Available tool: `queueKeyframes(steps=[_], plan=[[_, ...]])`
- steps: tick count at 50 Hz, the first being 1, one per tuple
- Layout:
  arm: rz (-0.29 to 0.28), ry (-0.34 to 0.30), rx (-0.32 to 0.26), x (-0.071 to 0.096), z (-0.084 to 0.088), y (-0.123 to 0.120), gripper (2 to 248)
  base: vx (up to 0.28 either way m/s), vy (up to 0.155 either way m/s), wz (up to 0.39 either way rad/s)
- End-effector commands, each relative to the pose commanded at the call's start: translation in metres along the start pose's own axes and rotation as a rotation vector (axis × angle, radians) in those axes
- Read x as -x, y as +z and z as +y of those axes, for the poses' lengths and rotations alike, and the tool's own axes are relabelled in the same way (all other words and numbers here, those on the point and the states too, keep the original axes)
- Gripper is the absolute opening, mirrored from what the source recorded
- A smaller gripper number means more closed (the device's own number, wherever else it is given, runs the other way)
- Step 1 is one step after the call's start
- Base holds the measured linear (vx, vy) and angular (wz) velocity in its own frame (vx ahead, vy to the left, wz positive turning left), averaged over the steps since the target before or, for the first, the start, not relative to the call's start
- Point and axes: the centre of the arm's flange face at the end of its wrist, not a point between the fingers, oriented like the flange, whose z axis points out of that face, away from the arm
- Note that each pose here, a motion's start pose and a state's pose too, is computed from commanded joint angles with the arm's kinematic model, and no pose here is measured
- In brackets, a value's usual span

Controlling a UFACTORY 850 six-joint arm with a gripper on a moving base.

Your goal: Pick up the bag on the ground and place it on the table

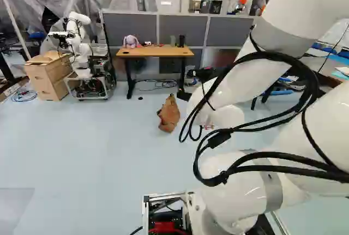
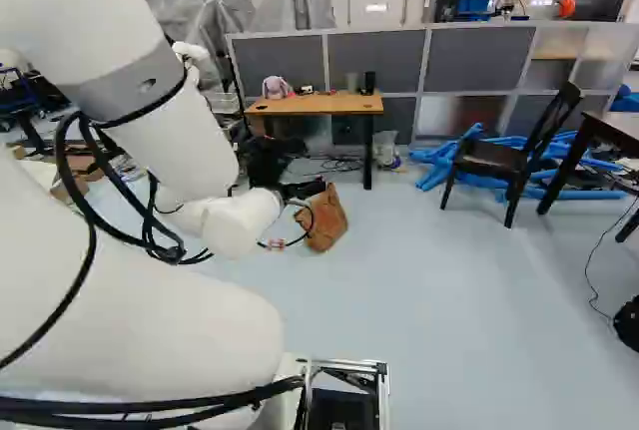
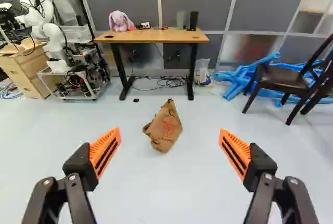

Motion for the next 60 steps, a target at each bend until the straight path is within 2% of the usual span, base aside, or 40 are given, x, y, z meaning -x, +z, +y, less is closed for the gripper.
queueKeyframes(steps=[28,60], plan=[[0.000,0.000,0.000,0.0000,0.0000,0.0000,247,0.052,-0.004,-0.011],[0.000,0.000,0.000,0.0000,0.0000,0.0000,247,0.156,-0.001,-0.010]])
